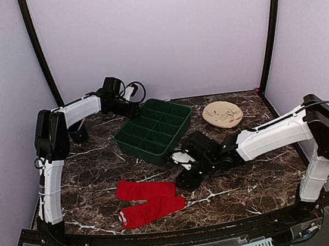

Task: Roll the socks
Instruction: Move the storage box to the center of the board, then pick up the sock from the storage box.

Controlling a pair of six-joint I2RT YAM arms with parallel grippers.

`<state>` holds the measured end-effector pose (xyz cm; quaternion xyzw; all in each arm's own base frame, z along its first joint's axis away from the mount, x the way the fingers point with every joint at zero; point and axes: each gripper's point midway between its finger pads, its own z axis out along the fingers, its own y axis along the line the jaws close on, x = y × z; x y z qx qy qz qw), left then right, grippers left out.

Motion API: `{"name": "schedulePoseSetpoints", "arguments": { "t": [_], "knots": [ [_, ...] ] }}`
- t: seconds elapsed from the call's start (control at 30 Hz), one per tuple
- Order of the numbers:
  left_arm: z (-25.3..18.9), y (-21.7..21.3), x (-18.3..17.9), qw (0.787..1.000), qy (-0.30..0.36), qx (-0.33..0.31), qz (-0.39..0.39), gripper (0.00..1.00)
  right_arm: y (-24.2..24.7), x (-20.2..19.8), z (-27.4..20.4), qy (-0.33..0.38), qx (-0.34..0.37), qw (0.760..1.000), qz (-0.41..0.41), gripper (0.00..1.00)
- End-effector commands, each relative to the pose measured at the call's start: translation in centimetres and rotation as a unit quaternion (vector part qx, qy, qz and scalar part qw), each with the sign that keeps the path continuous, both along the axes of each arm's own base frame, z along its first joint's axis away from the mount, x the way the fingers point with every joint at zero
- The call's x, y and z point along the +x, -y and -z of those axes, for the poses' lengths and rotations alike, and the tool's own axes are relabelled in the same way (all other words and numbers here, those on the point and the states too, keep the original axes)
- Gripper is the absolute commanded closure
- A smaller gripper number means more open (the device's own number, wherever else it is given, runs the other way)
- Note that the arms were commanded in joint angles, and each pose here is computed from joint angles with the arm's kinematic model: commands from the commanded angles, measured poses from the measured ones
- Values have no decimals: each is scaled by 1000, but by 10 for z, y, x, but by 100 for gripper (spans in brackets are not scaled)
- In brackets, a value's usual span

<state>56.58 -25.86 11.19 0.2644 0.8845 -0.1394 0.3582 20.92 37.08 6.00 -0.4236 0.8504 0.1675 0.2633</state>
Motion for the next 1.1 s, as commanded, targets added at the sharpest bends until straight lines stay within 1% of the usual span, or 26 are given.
{"name": "schedulePoseSetpoints", "arguments": {
  "t": [0.0,0.13,0.27,0.37,0.47,0.57,0.6,0.7,0.8,0.87,0.97,1.07],
  "knots": [
    [-61,3,-5,998,38,-41,-1,48,-24,-6,-8,-2,18,999,-31,27],
    [-88,-1,-17,997,59,-46,-18,47,-34,-9,-4,-8,17,999,-43,28],
    [-108,-14,-34,995,76,-38,-58,47,-41,-13,5,-17,8,998,-52,30],
    [-118,-26,-50,992,79,-42,-94,47,-44,-16,11,-19,0,998,-58,32],
    [-131,-35,-75,987,82,-57,-123,47,-49,-16,15,-18,-5,998,-60,34],
    [-128,-38,-101,986,71,-63,-138,47,-49,-16,25,-17,-16,998,-58,36],
    [-125,-38,-111,986,64,-62,-140,47,-56,-13,19,-10,-12,998,-58,36],
    [-103,-35,-139,988,35,-57,-141,47,-61,-11,21,-4,-20,998,-58,40],
    [-87,-30,-167,989,17,-50,-140,47,-62,-12,29,-7,-35,998,-58,47],
    [-79,-25,-184,990,9,-47,-135,47,-61,-13,34,-7,-44,997,-57,55],
    [-64,-20,-209,991,-1,-25,-131,47,-54,-13,41,-8,-61,997,-48,67],
    [-49,-23,-230,990,-22,-9,-138,47,-42,-14,50,-6,-83,996,-39,82]
  ]
}}
